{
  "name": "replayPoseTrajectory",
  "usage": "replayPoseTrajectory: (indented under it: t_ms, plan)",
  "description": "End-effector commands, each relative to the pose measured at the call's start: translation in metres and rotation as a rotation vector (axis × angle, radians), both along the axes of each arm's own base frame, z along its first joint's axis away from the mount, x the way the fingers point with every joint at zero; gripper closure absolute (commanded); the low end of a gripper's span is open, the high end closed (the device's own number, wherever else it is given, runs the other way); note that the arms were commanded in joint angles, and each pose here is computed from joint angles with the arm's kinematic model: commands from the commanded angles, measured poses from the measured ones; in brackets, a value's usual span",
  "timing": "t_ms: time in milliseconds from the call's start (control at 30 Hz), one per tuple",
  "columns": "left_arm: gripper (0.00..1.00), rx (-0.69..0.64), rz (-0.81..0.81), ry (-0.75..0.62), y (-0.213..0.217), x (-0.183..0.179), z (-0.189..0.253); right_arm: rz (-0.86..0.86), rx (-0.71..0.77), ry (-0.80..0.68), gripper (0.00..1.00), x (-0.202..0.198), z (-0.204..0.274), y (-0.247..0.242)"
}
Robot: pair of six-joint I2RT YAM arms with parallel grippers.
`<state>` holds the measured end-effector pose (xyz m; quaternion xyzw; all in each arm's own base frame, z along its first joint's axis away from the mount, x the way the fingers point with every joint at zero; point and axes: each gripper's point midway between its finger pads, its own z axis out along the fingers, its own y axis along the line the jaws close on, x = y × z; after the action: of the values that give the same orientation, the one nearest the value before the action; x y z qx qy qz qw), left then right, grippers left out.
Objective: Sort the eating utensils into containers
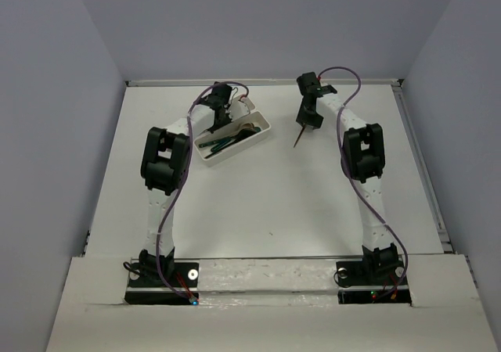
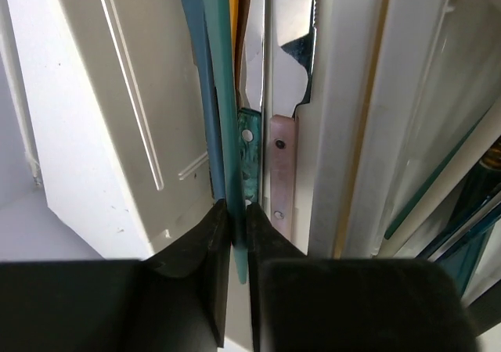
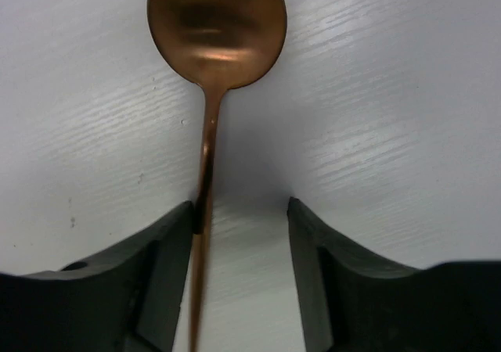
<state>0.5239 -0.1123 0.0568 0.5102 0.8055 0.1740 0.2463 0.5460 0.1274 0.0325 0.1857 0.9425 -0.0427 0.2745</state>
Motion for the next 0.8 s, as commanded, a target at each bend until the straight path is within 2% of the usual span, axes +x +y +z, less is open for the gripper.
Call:
replayPoseTrajectory:
  t_ms: [0,33,67,100,133,167,233,367,467,500,567,633,667,733,767]
  plan:
    - [0.68,0.003,0.019,-0.056,0.001,0.011,0.021,0.013,-0.032,0.064,0.57,-0.002,-0.025,-0.005]
    - [0.63,0.001,0.023,-0.059,0.001,0.012,0.023,0.017,-0.025,0.07,0.61,-0.002,-0.027,-0.003]
    - [0.57,-0.006,0.027,-0.071,0.0,0.015,0.028,0.019,-0.015,0.077,0.71,-0.003,-0.03,-0.001]
    - [0.54,-0.007,0.029,-0.068,0.001,0.015,0.029,0.027,0.004,0.088,0.76,-0.004,-0.032,0.002]
    - [0.52,-0.007,0.028,-0.069,0.0,0.015,0.031,0.027,0.016,0.096,0.81,-0.005,-0.036,0.005]
    - [0.51,-0.008,0.031,-0.074,0.0,0.016,0.034,0.02,0.038,0.103,0.9,-0.005,-0.037,0.003]
    - [0.49,-0.007,0.032,-0.076,0.0,0.016,0.037,-0.001,0.068,0.116,1.0,-0.008,-0.04,0.003]
    - [0.43,-0.031,0.031,-0.077,-0.002,0.012,0.052,-0.028,0.12,0.115,1.0,-0.009,-0.035,-0.002]
    - [0.43,-0.117,0.056,-0.09,-0.013,0.013,0.09,0.039,0.204,0.026,1.0,-0.005,-0.001,0.008]
    - [0.43,-0.142,0.061,-0.106,-0.016,0.016,0.102,0.066,0.226,-0.015,1.0,-0.003,0.012,0.012]
    - [0.43,-0.209,0.063,-0.136,-0.026,0.019,0.135,0.109,0.28,-0.195,1.0,0.009,0.057,0.019]
    - [0.43,-0.245,0.047,-0.145,-0.034,0.018,0.156,0.115,0.293,-0.271,1.0,0.005,0.081,0.018]
    - [0.43,-0.301,0.029,-0.183,-0.046,0.021,0.182,0.117,0.296,-0.302,1.0,0.004,0.09,0.017]
    - [0.43,-0.351,0.002,-0.117,-0.062,0.009,0.184,0.128,0.304,-0.373,1.0,-0.002,0.115,0.015]
    - [0.43,-0.38,-0.025,-0.138,-0.072,0.0,0.211,0.141,0.314,-0.389,1.0,-0.004,0.121,0.017]
